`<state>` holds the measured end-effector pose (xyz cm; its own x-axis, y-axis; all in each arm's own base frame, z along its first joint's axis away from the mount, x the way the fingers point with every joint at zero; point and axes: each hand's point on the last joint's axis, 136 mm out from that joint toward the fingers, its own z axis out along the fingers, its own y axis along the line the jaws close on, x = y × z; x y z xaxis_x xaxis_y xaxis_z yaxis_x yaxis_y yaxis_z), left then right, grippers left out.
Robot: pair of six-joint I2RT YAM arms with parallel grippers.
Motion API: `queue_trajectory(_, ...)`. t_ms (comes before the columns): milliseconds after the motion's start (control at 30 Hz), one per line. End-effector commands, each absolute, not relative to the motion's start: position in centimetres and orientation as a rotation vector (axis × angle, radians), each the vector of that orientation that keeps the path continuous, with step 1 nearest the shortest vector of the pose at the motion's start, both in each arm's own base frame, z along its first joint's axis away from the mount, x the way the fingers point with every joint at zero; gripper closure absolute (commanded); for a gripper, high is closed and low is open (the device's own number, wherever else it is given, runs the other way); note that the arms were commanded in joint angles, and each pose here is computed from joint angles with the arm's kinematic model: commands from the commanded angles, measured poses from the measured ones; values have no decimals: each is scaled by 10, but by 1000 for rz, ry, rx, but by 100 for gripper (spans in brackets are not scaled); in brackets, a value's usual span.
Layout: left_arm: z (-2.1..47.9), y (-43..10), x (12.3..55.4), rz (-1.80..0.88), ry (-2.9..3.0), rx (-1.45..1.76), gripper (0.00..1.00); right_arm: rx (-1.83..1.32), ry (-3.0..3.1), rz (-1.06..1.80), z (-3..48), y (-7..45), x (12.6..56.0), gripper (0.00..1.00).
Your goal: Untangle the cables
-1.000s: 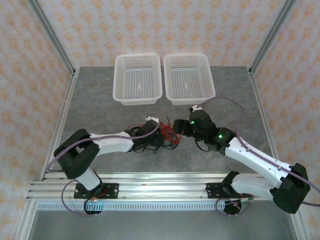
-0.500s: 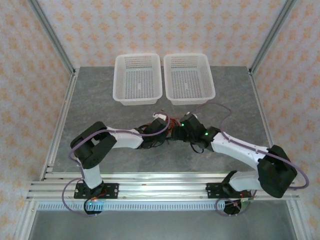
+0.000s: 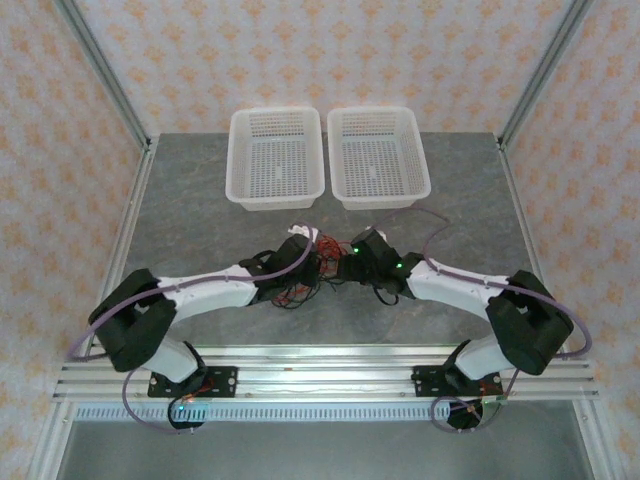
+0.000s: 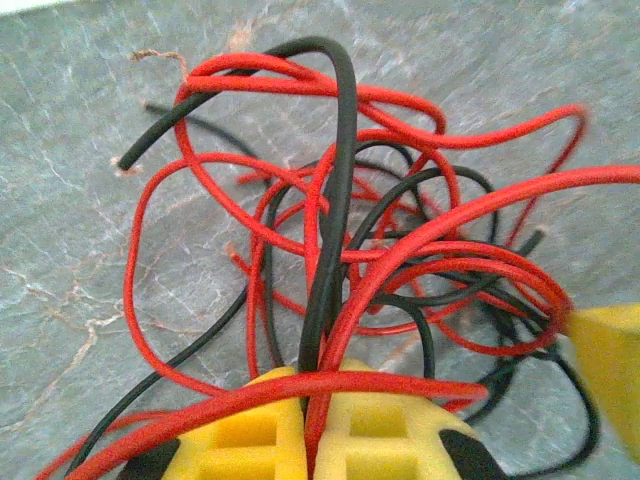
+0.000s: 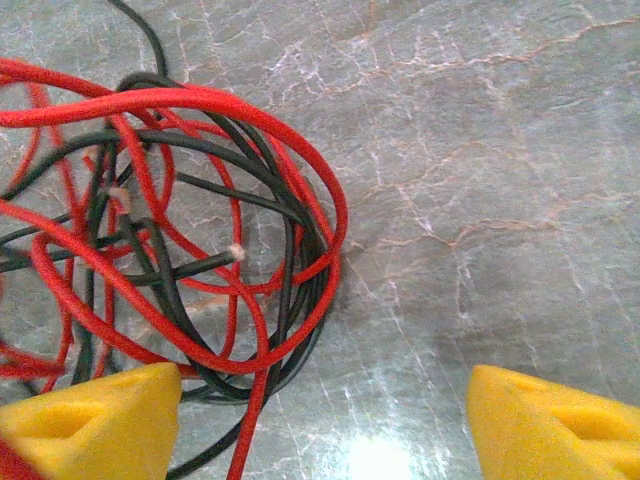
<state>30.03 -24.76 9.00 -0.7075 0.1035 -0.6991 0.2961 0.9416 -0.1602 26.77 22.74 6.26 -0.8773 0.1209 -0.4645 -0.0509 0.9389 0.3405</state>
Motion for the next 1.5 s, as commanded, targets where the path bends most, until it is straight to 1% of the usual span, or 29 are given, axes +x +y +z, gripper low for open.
queue_trajectory(0, 99, -243, 292, -370, 2367, 257, 100, 16, 2549, 530, 71, 239, 278, 26)
queue_trajectory(200, 105, -249, 285, -465, 2354, 249, 100, -10, 2527, 578, 71, 251, 284, 27)
queue_trajectory(333, 109, -256, 281, -536, 2341, 247, 100, -17, 2527, 597, 65, 260, 290, 29)
queue_trajectory(400, 115, -258, 281, -565, 2326, 242, 100, -19, 2549, 588, 55, 262, 292, 31)
queue_trajectory(467, 124, -259, 281, -587, 2303, 234, 100, -14, 2563, 572, 46, 263, 294, 36)
queue_trajectory(500, 128, -259, 281, -595, 2293, 232, 100, -10, 2569, 557, 42, 263, 295, 40)
queue_trajectory(533, 133, -258, 280, -602, 2281, 228, 100, -1, 2573, 538, 38, 261, 296, 46)
queue_trajectory(600, 142, -255, 280, -603, 2262, 216, 100, 18, 2572, 493, 34, 255, 298, 60)
queue_trajectory(667, 151, -247, 280, -577, 2246, 200, 100, 40, 2566, 418, 34, 245, 300, 77)
queue_trajectory(767, 156, -228, 280, -486, 2241, 160, 100, 58, 2553, 281, 36, 225, 303, 93)
queue_trajectory(967, 152, -178, 284, -246, 2260, 6, 100, 85, 2543, -22, 42, 180, 299, 94)
queue_trajectory(1100, 144, -158, 286, -187, 2275, -74, 100, 128, 2534, -152, 46, 157, 293, 92)
queue_trajectory(1200, 135, -151, 288, -178, 2286, -106, 100, 159, 2530, -187, 48, 148, 289, 88)
queue_trajectory(1333, 122, -155, 289, -184, 2304, -99, 100, 190, 2529, -175, 46, 143, 284, 82)
queue_trajectory(1467, 103, -158, 291, -178, 2331, -90, 100, 212, 2529, -160, 46, 140, 283, 78)
